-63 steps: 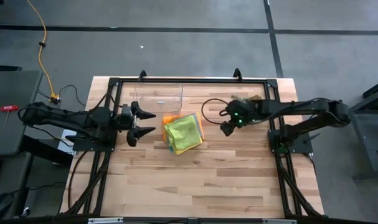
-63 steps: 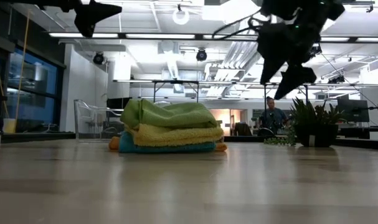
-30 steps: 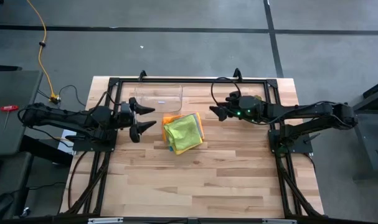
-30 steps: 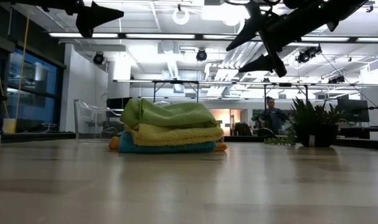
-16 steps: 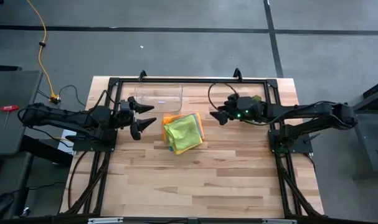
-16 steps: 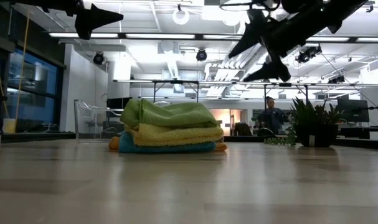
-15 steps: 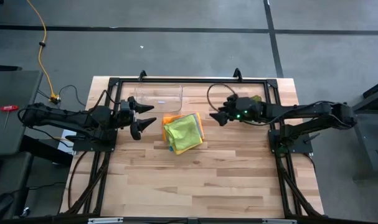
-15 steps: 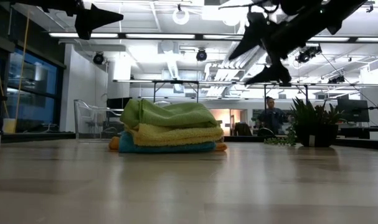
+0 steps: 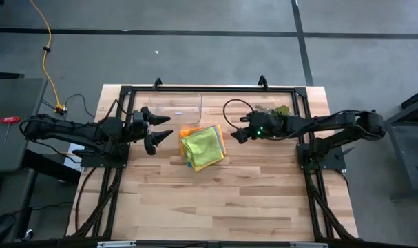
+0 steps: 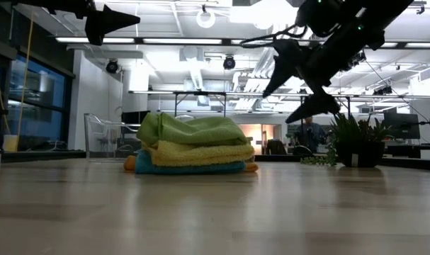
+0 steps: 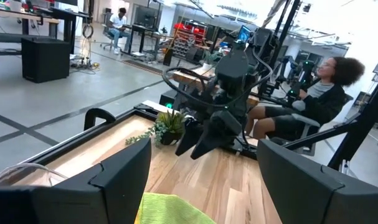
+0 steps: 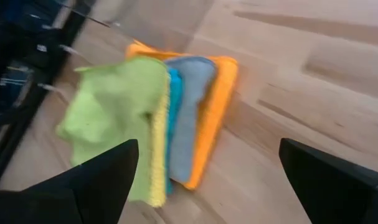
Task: Fold microfiber towels
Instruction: Put the stacked colored towels in the transparent bin
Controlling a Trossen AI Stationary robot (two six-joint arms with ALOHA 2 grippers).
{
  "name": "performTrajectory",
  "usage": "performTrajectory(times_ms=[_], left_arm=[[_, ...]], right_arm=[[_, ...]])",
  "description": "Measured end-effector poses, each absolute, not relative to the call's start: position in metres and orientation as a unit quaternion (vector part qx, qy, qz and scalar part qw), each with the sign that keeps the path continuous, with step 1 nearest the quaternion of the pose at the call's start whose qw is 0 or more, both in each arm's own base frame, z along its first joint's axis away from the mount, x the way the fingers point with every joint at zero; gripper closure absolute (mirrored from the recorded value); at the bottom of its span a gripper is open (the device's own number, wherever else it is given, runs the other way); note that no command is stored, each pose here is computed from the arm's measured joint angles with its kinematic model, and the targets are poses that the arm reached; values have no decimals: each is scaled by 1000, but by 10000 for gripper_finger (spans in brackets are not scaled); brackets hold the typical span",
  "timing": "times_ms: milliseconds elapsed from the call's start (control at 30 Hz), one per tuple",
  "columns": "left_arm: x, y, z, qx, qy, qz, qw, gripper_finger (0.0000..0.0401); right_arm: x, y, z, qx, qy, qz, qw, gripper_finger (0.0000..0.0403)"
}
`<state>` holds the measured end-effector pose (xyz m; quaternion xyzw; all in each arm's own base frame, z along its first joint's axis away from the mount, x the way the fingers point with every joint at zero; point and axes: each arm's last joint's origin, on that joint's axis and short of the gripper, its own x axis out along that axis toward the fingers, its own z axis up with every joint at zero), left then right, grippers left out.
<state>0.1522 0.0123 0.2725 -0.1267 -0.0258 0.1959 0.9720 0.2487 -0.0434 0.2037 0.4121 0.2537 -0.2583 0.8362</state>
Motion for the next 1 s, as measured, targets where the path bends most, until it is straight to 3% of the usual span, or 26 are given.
performTrajectory(times_ms=[200, 367, 600, 733, 933, 1000], left_arm=[[152, 12, 273, -126, -25, 196, 972, 119], [154, 12, 270, -128, -14, 192, 973, 119], [173, 10, 249, -121, 65, 175, 975, 130], [196, 10, 234, -111, 128, 175, 970, 186], [235, 11, 213, -92, 211, 167, 959, 355], [245, 13, 206, -102, 229, 171, 953, 387]], right_arm=[[252, -43, 196, 434, 269, -253, 822, 24], [275, -41, 181, 408, 278, -161, 855, 24], [297, -49, 155, 377, 284, -149, 869, 24], [310, -52, 151, 360, 310, -126, 871, 24], [326, -60, 150, 306, 336, -141, 879, 24], [326, -63, 151, 298, 352, -153, 874, 24]])
